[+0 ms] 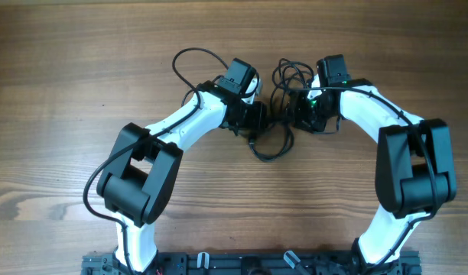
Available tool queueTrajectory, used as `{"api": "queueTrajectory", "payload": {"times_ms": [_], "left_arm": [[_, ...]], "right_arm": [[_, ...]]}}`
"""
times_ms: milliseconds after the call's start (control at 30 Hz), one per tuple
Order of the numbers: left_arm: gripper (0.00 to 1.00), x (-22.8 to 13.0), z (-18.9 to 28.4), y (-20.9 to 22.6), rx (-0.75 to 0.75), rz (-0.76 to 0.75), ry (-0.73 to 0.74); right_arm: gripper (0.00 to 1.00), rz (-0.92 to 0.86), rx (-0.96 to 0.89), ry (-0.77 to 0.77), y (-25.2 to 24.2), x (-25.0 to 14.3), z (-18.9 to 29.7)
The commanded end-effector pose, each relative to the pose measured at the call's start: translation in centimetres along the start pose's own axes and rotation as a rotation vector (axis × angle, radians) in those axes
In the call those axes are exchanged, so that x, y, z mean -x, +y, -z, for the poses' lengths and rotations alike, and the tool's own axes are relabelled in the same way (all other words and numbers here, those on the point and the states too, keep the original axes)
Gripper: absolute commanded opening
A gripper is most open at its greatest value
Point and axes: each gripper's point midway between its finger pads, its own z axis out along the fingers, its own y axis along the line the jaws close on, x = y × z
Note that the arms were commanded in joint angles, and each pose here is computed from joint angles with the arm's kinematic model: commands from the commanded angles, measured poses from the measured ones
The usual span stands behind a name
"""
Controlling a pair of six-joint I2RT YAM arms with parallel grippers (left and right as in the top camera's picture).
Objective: Untangle cables
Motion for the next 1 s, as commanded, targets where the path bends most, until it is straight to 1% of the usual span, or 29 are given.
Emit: {"api": "queueTrajectory", "payload": {"times_ms": [0,67,133,167,200,233,267,300,367,433,500,533,567,600,667,733,833,967], "left_arm": [[0.45,0.0,-1.0,0.7,0.025,-0.023,-0.009],[0.40,-0.2,-1.5,0.9,0.027,-0.022,-0.003],[0.38,-0.4,-1.9,1.0,0.030,-0.021,0.006],[0.38,-0.6,-2.3,1.2,0.034,-0.019,0.016],[0.38,-0.8,-2.4,1.3,0.036,-0.017,0.022],[0.38,-0.9,-2.5,1.5,0.042,-0.016,0.025],[0.38,-0.9,-2.6,1.5,0.044,-0.014,0.029],[0.38,-1.0,-2.6,1.6,0.044,-0.013,0.031],[0.37,-1.0,-2.6,1.6,0.047,-0.015,0.033],[0.31,-0.9,-2.5,2.0,0.068,-0.014,0.026],[0.20,-0.7,-2.5,2.7,0.107,-0.015,0.012],[0.12,-0.5,-2.4,3.3,0.141,-0.015,-0.001],[0.06,-0.3,-2.3,3.7,0.163,-0.015,-0.009],[0.04,0.0,-2.2,4.3,0.193,-0.014,-0.022],[0.04,0.6,-1.5,4.9,0.222,-0.004,-0.042],[0.04,1.9,0.5,5.1,0.221,0.024,-0.073],[0.04,4.9,4.9,5.1,0.203,0.072,-0.170],[0.04,8.7,12.1,5.7,0.159,0.220,-0.358]], "right_arm": [[0.45,0.011,-0.039,0.029,-1.4,-0.4,-1.4],[0.44,0.027,-0.020,0.042,-1.0,-0.7,-1.4],[0.44,0.045,-0.010,0.048,-0.9,-0.8,-1.4],[0.41,0.060,0.002,0.055,-0.7,-0.9,-1.4],[0.36,0.066,0.012,0.060,-0.5,-1.0,-1.4],[0.25,0.080,0.027,0.068,-0.3,-1.1,-1.3],[0.08,0.093,0.043,0.075,0.0,-1.3,-1.3],[0.04,0.112,0.063,0.082,0.3,-1.4,-1.3],[0.04,0.163,0.128,0.098,1.3,-1.6,-1.0],[0.04,0.205,0.215,0.119,2.4,-1.8,-0.6],[0.05,0.213,0.316,0.149,3.6,-2.2,0.2],[0.04,0.226,0.381,0.166,4.3,-2.5,0.8],[0.04,0.243,0.428,0.178,4.8,-2.7,1.3],[0.04,0.283,0.503,0.192,5.5,-3.1,2.0],[0.04,0.368,0.653,0.202,7.0,-3.7,3.8],[0.04,0.417,0.740,0.193,7.6,-4.0,5.4],[0.04,0.452,0.757,0.171,7.5,-4.2,6.9],[0.05,0.562,0.804,0.139,8.5,-5.6,9.4]]}}
